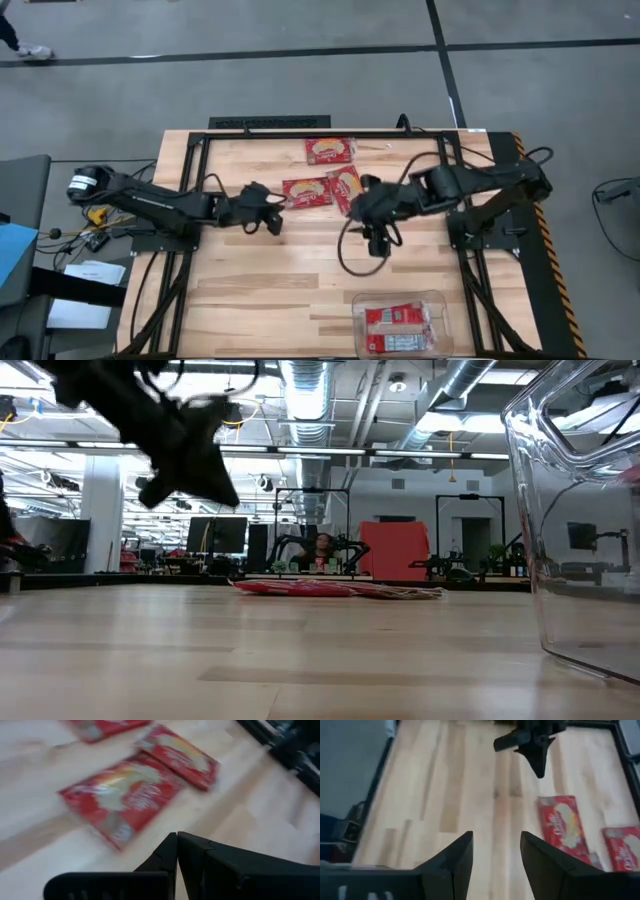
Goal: Sort popcorn bags into baskets
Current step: Put the red popcorn bag into the transparent bin
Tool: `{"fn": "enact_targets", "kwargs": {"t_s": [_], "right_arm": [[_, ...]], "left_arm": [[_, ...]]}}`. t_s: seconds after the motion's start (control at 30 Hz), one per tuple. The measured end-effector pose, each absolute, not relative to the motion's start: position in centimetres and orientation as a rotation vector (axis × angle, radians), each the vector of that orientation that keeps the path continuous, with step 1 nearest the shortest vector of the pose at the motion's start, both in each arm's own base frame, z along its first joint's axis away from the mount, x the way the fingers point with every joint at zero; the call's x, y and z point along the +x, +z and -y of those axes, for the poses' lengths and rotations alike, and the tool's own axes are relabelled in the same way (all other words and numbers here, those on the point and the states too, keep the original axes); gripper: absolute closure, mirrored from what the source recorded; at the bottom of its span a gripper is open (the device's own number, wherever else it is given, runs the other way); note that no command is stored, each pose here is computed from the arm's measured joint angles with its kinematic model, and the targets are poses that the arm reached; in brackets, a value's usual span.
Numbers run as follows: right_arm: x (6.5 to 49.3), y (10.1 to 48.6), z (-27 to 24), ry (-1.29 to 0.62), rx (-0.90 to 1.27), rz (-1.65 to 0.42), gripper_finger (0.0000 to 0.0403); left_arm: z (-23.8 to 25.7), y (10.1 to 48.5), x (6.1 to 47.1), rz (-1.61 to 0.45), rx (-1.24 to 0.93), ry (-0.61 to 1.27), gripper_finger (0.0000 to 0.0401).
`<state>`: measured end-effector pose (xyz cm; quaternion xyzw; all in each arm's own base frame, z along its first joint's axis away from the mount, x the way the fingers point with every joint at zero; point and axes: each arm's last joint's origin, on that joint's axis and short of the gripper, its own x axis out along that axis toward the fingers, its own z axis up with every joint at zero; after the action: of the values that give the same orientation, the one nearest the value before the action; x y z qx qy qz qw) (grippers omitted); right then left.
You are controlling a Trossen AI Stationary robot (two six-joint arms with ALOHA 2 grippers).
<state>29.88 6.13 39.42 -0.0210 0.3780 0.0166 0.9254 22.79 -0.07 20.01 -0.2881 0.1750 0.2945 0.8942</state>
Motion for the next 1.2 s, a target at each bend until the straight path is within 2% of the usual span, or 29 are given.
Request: {"fn": "enact_targets", "kwargs": {"t_s": [0.1,0.23,0.47,0.83,1.0,1.2], "right_arm": [[30.6,38.4,-4.7,0.006,-0.068,-0.789,0.0216],[31.9,36.5,-2.9,-0.029,-0.07,-0.787,0.0213],[34.0,33.7,0.6,-0.078,-0.001,-0.753,0.0214],[34.4,29.7,4.2,-0.18,0.111,-0.769,0.0219],[34.4,27.4,5.7,-0.234,0.155,-0.739,0.0195],[36.0,23.5,8.6,-0.347,0.267,-0.794,0.0129]], "left_arm": [[-1.7,18.1,22.1,-0.342,-0.61,0.666,0.0401],[-3.3,16.2,21.7,-0.315,-0.655,0.61,0.0401],[-5.0,13.4,22.7,-0.399,-0.665,0.606,0.0401],[-6.3,9.8,25.2,-0.57,-0.689,0.64,0.0401],[-6.1,8.2,25.2,-0.625,-0.739,0.643,0.0401],[-5.6,8.0,25.3,-0.633,-0.73,0.644,0.0401]]}}
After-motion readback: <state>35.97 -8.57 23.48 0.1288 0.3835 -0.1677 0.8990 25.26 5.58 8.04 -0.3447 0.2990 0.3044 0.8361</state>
